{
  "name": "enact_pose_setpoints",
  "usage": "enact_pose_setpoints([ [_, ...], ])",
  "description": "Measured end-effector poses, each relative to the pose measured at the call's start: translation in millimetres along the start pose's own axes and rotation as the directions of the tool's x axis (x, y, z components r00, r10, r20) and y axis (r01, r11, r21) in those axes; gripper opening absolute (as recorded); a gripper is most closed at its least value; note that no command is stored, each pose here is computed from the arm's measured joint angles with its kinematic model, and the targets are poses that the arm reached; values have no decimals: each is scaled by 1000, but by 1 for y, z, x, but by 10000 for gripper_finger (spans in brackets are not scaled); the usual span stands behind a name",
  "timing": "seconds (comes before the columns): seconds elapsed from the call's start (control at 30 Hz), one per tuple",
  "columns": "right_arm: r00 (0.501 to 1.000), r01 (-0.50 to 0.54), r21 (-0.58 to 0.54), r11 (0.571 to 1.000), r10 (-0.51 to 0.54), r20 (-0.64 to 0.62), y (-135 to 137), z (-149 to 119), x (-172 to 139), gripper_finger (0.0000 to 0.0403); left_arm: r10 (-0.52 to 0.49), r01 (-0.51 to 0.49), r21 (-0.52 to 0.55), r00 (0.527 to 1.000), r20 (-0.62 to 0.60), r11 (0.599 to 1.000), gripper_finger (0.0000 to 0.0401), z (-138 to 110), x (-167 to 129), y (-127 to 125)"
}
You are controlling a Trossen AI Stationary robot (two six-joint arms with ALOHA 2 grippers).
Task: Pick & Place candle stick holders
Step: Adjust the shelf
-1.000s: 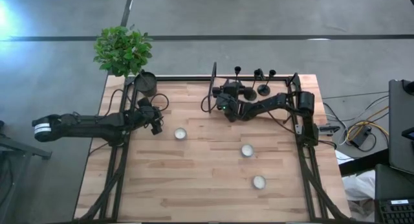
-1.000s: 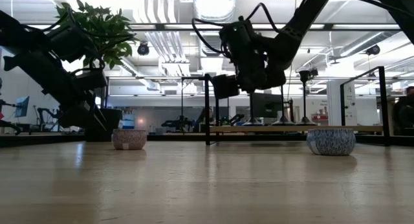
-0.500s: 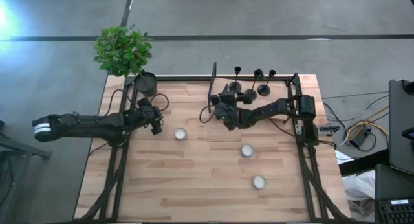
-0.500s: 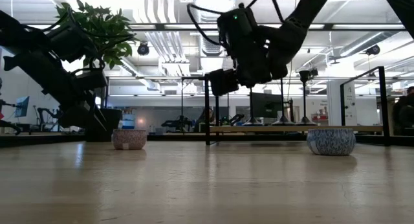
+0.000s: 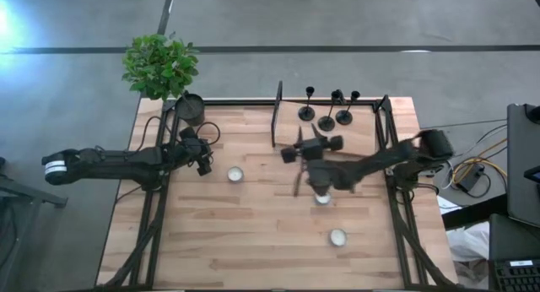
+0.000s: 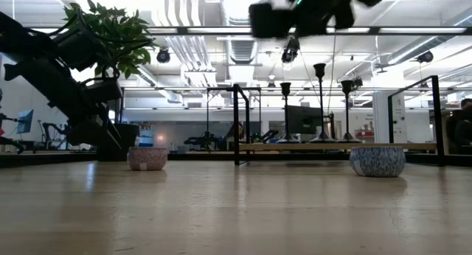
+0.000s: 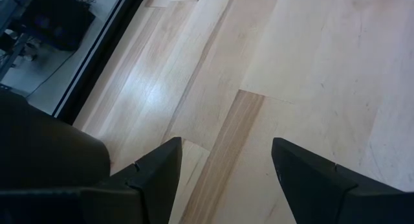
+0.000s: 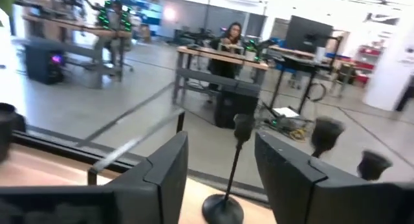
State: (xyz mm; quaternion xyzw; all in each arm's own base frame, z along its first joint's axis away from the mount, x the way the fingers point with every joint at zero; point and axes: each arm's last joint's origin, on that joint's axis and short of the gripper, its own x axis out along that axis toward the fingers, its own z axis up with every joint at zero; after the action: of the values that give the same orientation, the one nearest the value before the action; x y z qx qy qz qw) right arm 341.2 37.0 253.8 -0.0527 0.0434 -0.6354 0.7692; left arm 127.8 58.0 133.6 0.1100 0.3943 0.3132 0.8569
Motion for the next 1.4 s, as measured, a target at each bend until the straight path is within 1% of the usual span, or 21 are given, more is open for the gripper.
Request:
enact_pose_setpoints([
  [0.1,998,-62,29,998,62,8,-25,20,-20,139,0,0,0,1000,0,1000,246,0,0,0],
  [0.2,991,-131,103,986,130,18,-53,35,-38,101,0,0,0,1000,0,1000,245,0,0,0],
  [0.3,979,-202,160,966,200,27,-80,40,-54,58,0,0,0,1000,0,1000,245,0,0,0],
  [0.4,962,-274,143,951,272,37,-104,39,-68,18,0,0,0,1000,0,1000,246,0,0,0],
  [0.57,932,-362,146,921,359,49,-139,33,-78,9,0,0,0,1000,0,1000,246,0,0,0],
  [0.7,902,-431,180,884,428,59,-168,23,-81,8,0,0,0,1000,0,1000,246,0,0,0],
  [0.9,834,-544,272,794,546,75,-213,7,-81,8,0,0,0,1000,0,1000,246,0,0,0],
  [1.0,802,-590,259,765,591,81,-226,-10,-79,8,0,0,0,1000,0,1000,245,0,0,0],
  [1.03,794,-600,258,757,602,83,-229,-17,-78,8,0,0,0,1000,0,1000,246,0,0,0],
  [1.13,777,-614,318,722,623,86,-235,-40,-75,8,0,0,0,1000,0,1000,245,0,0,0],
  [1.2,774,-613,352,708,627,86,-237,-56,-72,8,0,0,0,1000,0,1000,246,0,0,0],
  [1.3,773,-610,376,698,629,86,-237,-77,-70,8,0,0,0,1000,0,1000,246,0,0,0],
  [1.4,772,-614,358,704,630,86,-236,-93,-69,8,0,0,0,1000,0,1000,246,0,0,0],
])
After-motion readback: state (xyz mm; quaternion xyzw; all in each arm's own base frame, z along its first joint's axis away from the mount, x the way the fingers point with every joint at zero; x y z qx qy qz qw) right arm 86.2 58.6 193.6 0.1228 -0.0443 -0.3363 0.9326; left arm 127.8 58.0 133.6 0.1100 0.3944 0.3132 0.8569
